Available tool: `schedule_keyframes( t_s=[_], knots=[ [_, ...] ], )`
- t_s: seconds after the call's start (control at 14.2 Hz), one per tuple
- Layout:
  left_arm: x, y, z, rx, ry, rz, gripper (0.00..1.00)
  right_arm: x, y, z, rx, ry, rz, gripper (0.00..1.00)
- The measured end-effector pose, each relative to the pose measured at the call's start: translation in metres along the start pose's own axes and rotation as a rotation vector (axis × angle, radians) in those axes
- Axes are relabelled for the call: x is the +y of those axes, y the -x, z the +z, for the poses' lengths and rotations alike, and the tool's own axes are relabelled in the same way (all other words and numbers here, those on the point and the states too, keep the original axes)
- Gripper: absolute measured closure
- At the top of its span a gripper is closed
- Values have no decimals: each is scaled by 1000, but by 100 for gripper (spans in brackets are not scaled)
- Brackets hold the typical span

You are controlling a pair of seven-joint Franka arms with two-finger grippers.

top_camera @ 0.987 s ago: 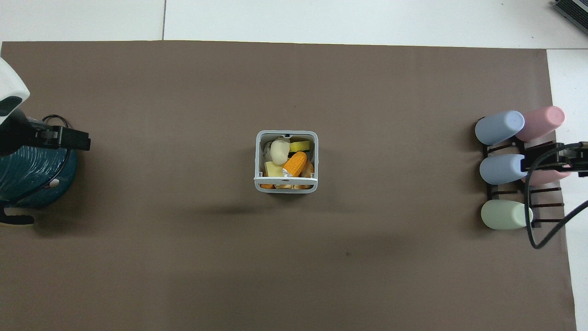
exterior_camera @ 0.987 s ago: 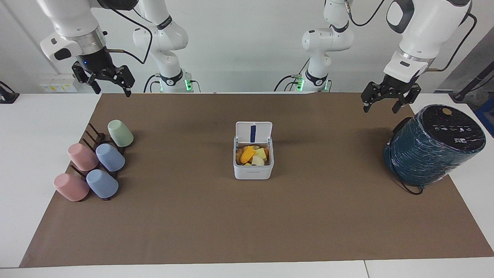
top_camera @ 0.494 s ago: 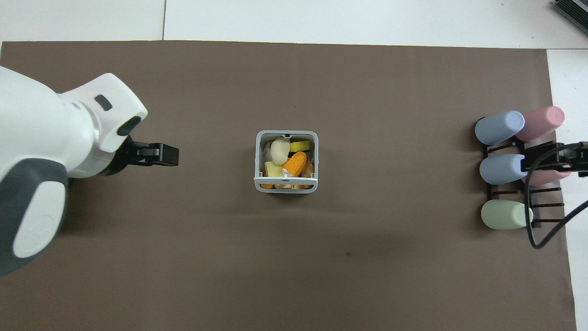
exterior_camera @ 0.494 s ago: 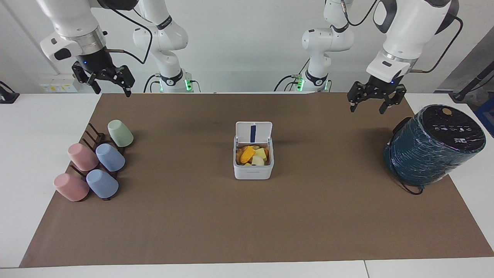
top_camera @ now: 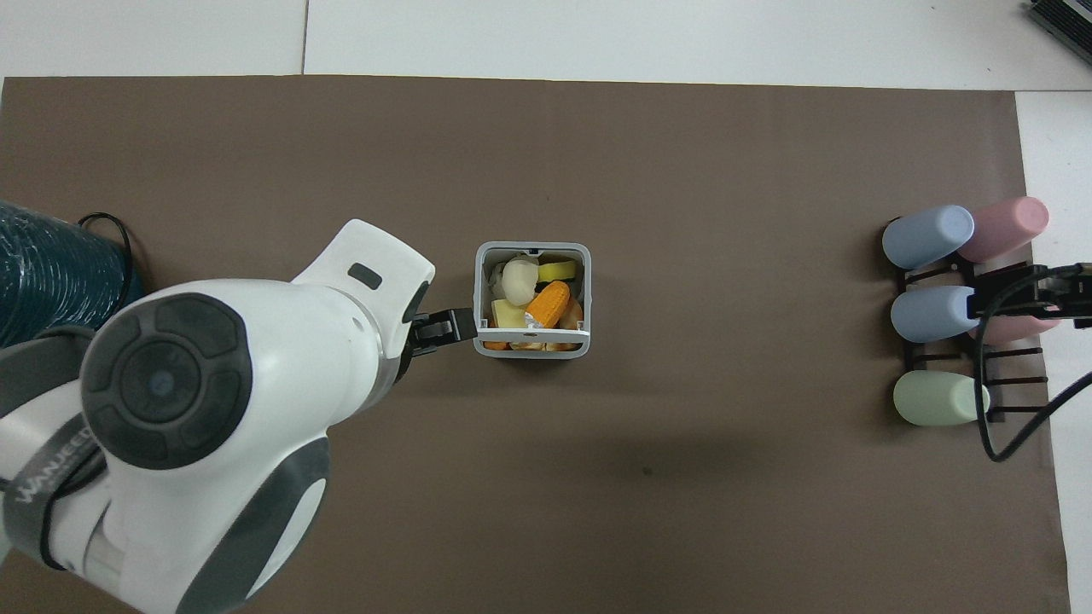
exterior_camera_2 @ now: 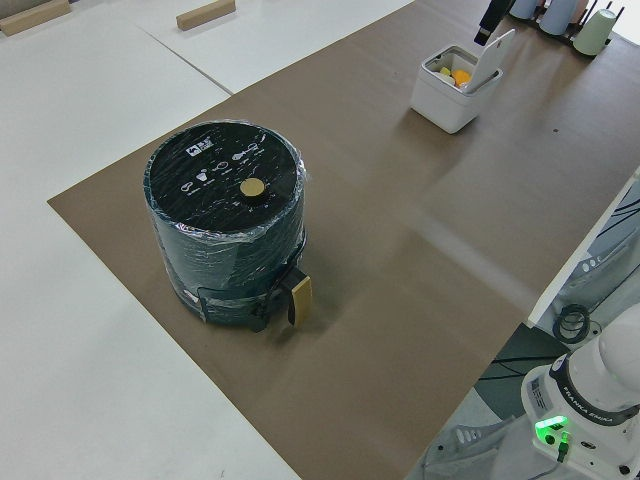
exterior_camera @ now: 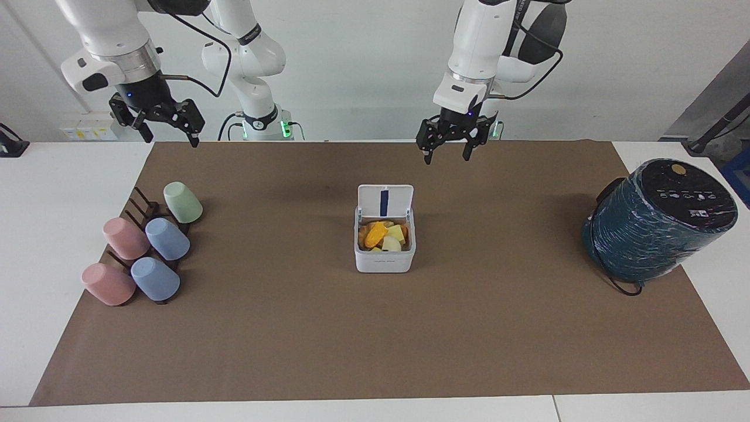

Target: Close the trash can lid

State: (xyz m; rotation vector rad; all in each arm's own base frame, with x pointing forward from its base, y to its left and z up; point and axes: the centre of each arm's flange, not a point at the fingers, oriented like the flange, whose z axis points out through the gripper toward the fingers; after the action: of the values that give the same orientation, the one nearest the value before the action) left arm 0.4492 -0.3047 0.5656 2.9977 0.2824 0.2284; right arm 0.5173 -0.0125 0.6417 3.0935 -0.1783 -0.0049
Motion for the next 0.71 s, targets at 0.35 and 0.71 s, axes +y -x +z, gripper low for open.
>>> schedule_keyframes(
  t_s=[0.35, 0.71],
  knots=[
    [39, 41, 12, -5, 72, -155, 6, 0, 0, 0, 0, 0, 0, 0],
    [52, 52, 9, -16, 114, -257, 58, 0, 0, 0, 0, 0, 0, 0]
  ],
)
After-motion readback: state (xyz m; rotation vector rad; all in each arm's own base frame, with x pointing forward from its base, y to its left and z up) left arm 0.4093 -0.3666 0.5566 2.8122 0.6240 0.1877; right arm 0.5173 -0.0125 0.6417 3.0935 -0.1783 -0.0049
